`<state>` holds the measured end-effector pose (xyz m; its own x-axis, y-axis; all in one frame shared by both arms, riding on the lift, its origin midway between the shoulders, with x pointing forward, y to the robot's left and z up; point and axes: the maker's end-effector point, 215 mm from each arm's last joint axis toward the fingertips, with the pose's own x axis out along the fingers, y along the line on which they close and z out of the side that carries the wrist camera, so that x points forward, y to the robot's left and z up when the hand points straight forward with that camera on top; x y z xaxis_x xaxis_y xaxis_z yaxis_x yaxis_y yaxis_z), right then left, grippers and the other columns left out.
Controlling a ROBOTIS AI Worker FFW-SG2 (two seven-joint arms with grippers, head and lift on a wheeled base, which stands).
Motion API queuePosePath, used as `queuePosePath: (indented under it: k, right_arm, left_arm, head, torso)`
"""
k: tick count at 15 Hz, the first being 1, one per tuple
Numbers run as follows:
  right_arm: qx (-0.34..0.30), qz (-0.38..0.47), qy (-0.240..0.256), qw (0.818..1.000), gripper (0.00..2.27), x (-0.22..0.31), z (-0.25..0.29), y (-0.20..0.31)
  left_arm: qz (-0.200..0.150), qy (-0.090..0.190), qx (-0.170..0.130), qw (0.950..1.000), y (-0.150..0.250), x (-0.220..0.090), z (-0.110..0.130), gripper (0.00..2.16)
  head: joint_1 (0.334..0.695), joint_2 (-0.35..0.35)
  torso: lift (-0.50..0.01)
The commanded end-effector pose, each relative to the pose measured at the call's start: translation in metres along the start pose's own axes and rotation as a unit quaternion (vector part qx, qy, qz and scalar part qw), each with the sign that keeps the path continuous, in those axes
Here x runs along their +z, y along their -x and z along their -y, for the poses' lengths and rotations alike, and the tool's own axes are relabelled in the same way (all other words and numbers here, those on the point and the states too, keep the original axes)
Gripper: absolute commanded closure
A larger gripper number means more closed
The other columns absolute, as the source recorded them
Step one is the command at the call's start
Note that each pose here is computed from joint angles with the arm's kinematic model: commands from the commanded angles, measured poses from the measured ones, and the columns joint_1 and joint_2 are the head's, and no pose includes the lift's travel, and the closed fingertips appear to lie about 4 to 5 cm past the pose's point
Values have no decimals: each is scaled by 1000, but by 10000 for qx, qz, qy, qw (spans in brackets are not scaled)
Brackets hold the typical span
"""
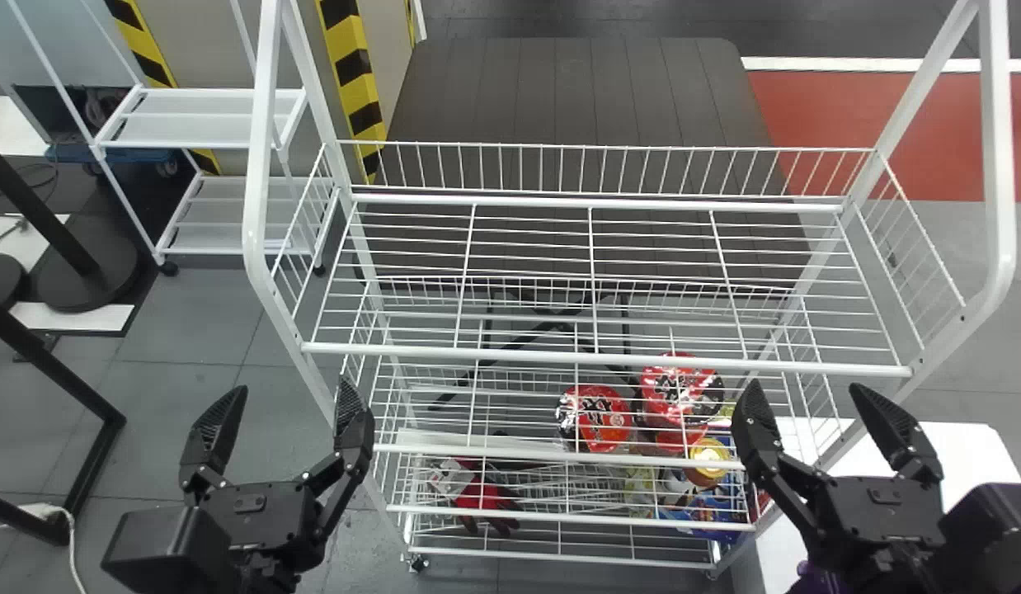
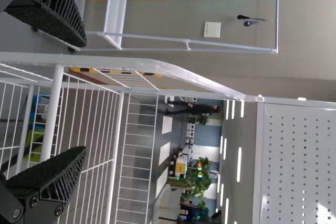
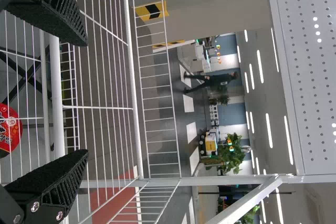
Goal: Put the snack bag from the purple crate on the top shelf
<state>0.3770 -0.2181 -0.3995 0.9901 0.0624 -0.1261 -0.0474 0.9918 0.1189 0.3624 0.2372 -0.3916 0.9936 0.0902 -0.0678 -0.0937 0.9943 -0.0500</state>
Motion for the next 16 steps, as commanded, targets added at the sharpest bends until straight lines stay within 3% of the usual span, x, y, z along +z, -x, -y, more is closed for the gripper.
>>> queuePosePath:
  k: [1, 16]
  right_arm:
    - [-4, 7, -1, 10000, 76, 1, 0, 0]
    - [3, 15, 3, 10000, 53, 1, -1, 0]
  left_arm:
    - [1, -2, -4, 10000, 0, 0, 0, 117]
    - [-8, 0, 6, 10000, 0, -1, 0, 117]
  head:
    - [695, 30]
    - [695, 29]
  torso:
    - [0]
    - [0]
